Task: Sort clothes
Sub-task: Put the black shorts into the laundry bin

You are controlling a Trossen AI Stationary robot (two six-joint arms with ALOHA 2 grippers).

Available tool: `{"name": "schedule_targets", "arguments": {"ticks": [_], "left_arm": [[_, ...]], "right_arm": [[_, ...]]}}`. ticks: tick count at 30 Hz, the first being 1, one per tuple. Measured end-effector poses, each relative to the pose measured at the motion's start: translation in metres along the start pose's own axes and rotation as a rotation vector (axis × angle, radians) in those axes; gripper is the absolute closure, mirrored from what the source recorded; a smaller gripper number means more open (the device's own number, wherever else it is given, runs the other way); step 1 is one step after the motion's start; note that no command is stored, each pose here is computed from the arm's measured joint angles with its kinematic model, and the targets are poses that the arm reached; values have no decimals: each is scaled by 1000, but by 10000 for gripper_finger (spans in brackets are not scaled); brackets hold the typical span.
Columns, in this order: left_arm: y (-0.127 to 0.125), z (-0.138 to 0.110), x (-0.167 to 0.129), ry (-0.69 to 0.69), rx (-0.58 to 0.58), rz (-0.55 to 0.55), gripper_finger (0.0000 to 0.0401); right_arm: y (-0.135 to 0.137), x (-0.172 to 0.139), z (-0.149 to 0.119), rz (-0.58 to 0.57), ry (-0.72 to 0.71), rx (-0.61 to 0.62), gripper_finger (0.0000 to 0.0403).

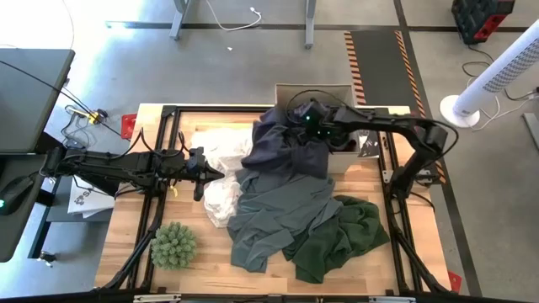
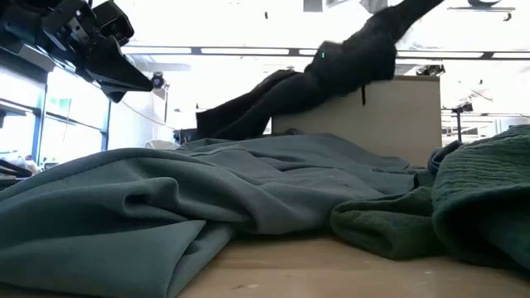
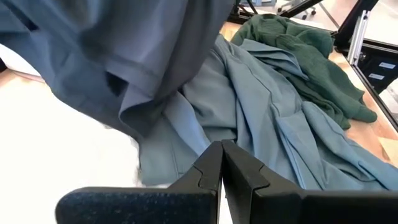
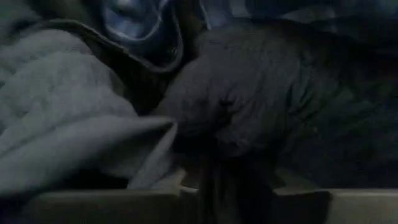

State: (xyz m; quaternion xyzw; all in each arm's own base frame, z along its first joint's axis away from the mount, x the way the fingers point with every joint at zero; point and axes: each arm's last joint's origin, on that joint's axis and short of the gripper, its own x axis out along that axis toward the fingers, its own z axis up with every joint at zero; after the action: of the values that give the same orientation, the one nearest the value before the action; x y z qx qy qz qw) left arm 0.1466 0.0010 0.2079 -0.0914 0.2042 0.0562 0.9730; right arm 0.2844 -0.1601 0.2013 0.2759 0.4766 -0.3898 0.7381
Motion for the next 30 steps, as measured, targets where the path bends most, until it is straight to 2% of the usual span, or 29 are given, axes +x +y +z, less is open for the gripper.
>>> {"name": "schedule_targets", "arguments": {"ticks": [3, 6, 8, 11, 14, 16, 18, 20, 22, 24, 26, 27, 30], "left_arm": [[0, 0, 0, -2, 1, 3, 394], [0, 1, 0, -12, 0, 6, 394], [0, 1, 0, -12, 0, 6, 394], [0, 1, 0, -10, -1, 6, 394], [0, 0, 0, -2, -1, 7, 394], [0, 0, 0, 3, -1, 8, 394], [0, -1, 0, 9, -2, 2, 394], [0, -2, 0, 19, -16, -1, 394], [0, -2, 0, 24, -23, -1, 394], [0, -2, 0, 26, -25, -3, 394], [0, -2, 0, 26, -26, -3, 394], [0, -2, 0, 26, -27, -3, 394], [0, -2, 0, 25, -27, -3, 394]], "right_arm": [[-9, 0, 9, 46, 49, 32, 290], [-15, -29, 31, 71, 53, 62, 264], [-13, -62, 49, 72, -4, 40, 259], [-2, -123, 68, 11, -149, -4, 257], [21, -177, 73, -15, -314, -60, 257], [39, -208, 69, 34, -410, -107, 257], [58, -229, 58, 119, -446, -188, 257], [82, -239, 40, 243, -417, -318, 257], [105, -241, 13, 374, -321, -474, 257], [126, -236, -19, 461, -189, -555, 257], [140, -225, -49, 485, -42, -522, 257], [145, -218, -64, 461, 22, -482, 257], [152, -197, -105, 298, 123, -355, 257]]}}
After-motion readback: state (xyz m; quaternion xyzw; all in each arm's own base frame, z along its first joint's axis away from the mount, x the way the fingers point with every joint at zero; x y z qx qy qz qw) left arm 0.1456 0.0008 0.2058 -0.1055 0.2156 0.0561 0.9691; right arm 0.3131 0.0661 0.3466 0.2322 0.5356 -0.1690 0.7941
